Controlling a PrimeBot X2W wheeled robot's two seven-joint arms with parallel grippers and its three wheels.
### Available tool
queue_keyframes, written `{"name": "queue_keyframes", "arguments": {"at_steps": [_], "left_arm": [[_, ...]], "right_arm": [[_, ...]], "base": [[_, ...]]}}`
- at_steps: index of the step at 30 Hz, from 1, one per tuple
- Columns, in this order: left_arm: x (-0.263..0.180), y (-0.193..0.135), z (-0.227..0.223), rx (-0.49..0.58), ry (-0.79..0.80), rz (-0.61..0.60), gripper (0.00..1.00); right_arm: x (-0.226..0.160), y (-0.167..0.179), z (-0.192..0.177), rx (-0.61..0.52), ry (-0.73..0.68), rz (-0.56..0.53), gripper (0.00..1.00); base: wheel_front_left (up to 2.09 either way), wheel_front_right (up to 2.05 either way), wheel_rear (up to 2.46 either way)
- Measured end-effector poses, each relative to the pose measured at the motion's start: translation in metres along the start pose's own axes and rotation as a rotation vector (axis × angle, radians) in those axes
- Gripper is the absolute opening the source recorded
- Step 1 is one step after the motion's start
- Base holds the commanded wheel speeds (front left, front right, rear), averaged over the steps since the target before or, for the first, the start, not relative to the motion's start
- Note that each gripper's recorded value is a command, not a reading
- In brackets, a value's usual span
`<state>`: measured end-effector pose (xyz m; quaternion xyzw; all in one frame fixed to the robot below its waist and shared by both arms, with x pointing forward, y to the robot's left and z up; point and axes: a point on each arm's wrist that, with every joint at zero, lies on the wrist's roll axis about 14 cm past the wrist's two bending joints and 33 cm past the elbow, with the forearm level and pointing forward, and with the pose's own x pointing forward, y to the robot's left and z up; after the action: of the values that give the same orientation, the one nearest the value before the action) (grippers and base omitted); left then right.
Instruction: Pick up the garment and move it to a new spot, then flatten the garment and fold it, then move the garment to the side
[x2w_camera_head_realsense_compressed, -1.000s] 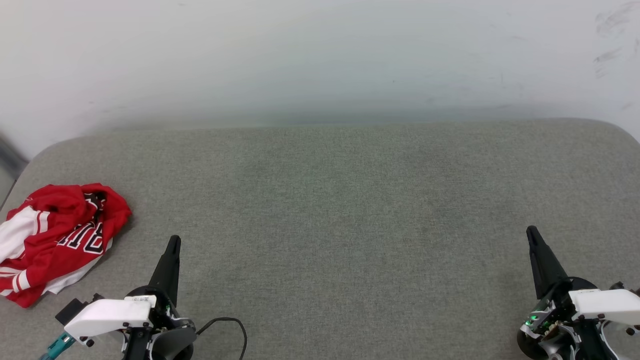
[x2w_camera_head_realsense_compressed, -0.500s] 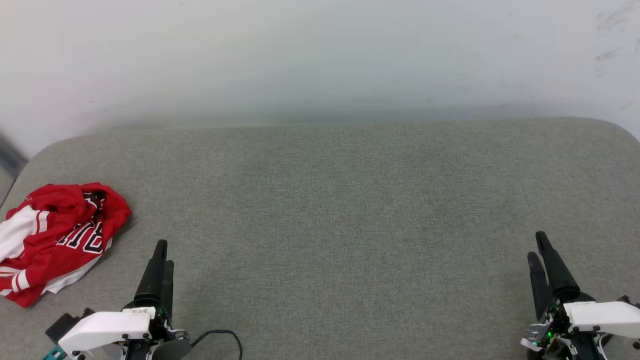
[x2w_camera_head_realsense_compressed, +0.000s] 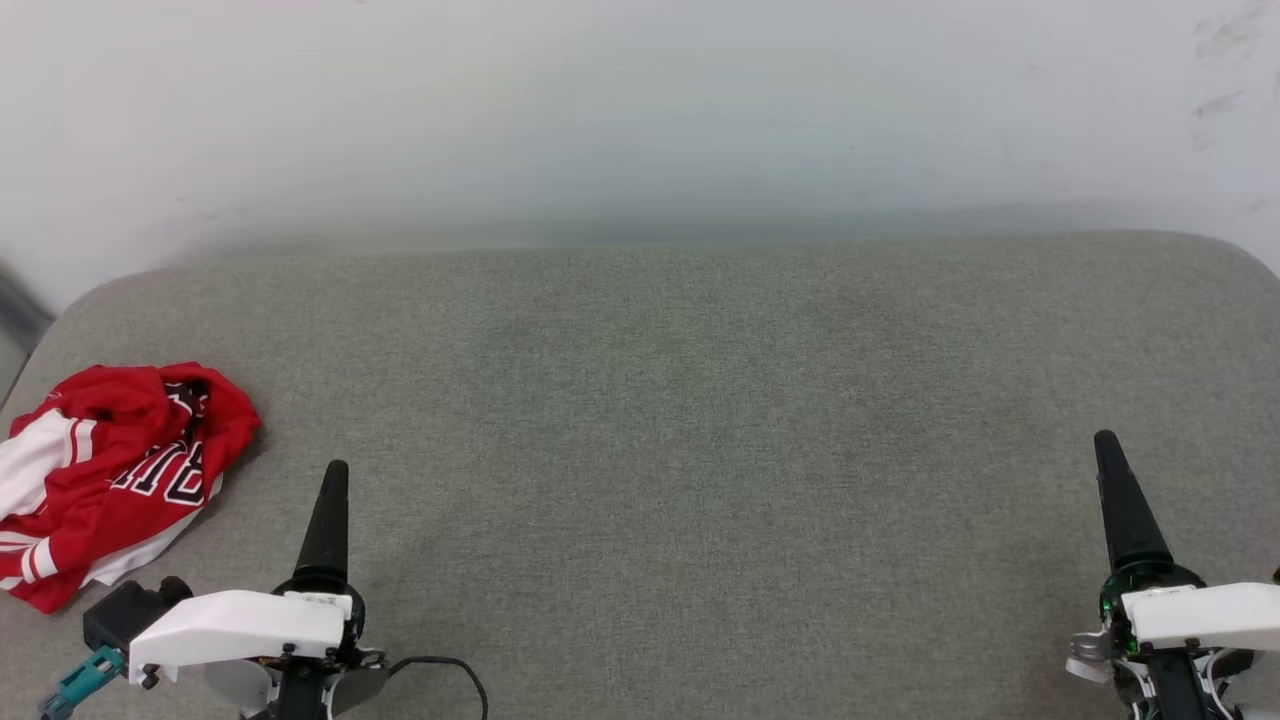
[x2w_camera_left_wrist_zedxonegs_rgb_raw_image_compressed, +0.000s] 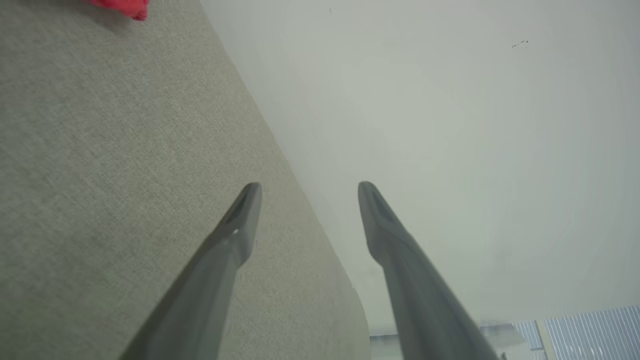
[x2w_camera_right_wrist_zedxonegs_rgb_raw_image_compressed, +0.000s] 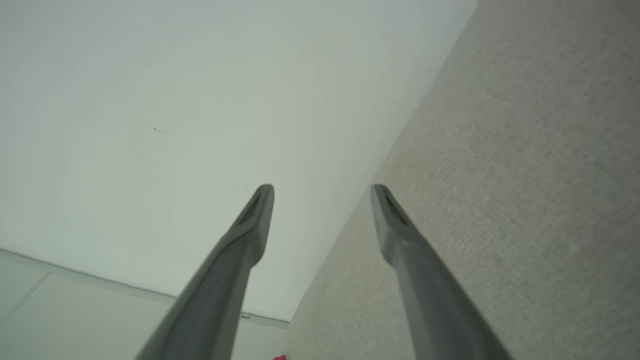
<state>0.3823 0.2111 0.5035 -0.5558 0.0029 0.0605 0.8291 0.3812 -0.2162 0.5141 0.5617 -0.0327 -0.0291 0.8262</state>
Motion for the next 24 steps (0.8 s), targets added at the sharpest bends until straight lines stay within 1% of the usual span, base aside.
{"name": "queue_keyframes", "arguments": {"at_steps": [6, 12, 24], "left_arm": [[-0.003, 0.0, -0.003, 0.14, -0.006, 0.019, 1.0], [-0.003, -0.005, -0.001, 0.251, -0.028, 0.017, 1.0], [-0.007, -0.009, -0.002, 0.448, -0.06, 0.017, 1.0]], "right_arm": [[0.001, 0.015, -0.001, -0.145, -0.005, 0.049, 1.0], [-0.002, 0.025, -0.007, -0.283, 0.005, 0.086, 1.0], [-0.006, 0.033, -0.013, -0.471, -0.001, 0.124, 1.0]], "base": [[0.0, 0.0, 0.0], [0.0, 0.0, 0.0], [0.0, 0.0, 0.0]]}}
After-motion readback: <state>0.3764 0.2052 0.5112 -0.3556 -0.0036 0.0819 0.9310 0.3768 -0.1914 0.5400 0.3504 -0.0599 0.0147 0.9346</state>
